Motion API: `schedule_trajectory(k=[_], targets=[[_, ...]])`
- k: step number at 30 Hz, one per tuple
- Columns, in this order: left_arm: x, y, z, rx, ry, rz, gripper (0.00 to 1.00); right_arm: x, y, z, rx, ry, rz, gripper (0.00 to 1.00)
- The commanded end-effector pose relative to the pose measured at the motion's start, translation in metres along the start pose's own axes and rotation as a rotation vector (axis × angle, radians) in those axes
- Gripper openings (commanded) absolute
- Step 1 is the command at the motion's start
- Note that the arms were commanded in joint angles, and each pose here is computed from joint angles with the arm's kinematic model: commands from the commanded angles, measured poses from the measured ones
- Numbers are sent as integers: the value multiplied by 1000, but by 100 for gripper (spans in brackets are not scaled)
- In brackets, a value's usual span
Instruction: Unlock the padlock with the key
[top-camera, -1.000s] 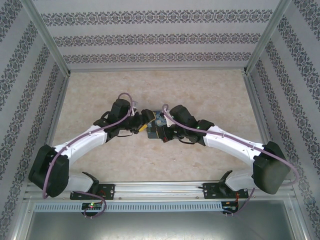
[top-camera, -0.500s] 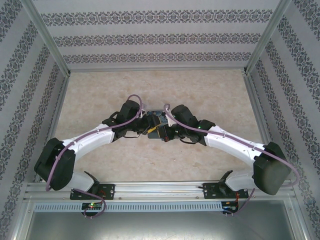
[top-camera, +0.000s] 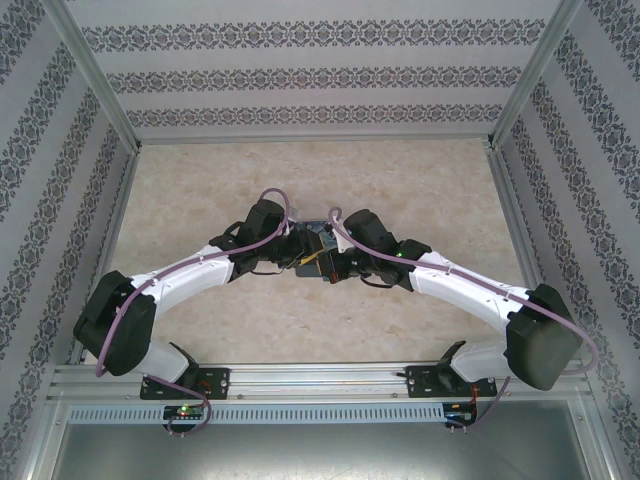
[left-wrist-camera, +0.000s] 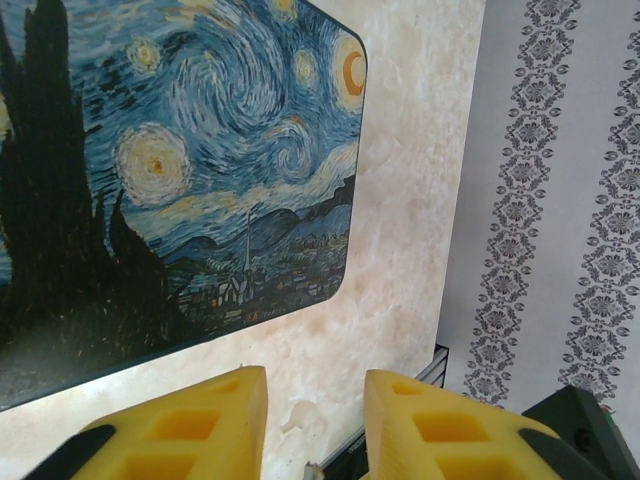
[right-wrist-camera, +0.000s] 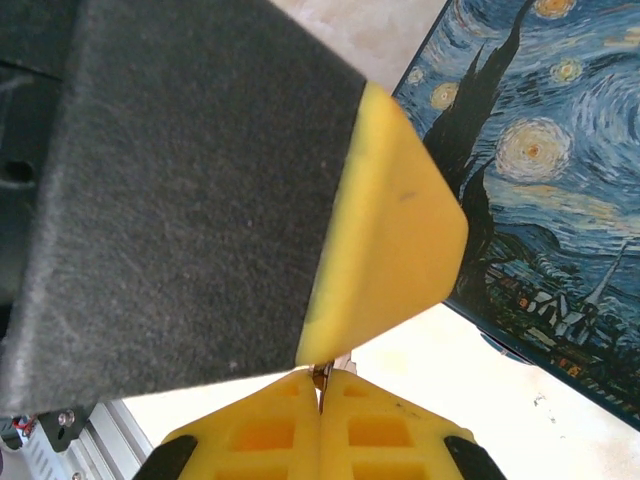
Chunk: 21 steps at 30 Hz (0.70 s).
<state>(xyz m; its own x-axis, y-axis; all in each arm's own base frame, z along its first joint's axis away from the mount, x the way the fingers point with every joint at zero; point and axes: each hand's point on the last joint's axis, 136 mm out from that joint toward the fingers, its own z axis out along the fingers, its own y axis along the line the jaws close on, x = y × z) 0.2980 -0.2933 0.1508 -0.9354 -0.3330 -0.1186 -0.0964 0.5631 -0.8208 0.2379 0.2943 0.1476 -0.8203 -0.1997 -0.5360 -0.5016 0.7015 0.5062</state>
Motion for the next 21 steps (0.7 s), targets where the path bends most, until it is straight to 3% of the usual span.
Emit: schedule_trajectory(k=[1, 12, 18, 19, 21], targets=[[-2, -11, 3, 15, -9, 47, 26, -3, 1, -6, -20, -23, 10, 0], [-2, -9, 5, 11, -8, 54, 1, -4, -2, -6, -15, -26, 15, 0], [-4, -10, 5, 16, -17, 72, 0, -10, -5, -9, -5, -46, 24, 0], [-6, -10, 4, 13, -27, 82, 0, -12, -5, -12, -2, -53, 27, 11], [-11, -15, -1, 19, -54, 118, 0, -16, -11, -22, 0, -85, 49, 44]])
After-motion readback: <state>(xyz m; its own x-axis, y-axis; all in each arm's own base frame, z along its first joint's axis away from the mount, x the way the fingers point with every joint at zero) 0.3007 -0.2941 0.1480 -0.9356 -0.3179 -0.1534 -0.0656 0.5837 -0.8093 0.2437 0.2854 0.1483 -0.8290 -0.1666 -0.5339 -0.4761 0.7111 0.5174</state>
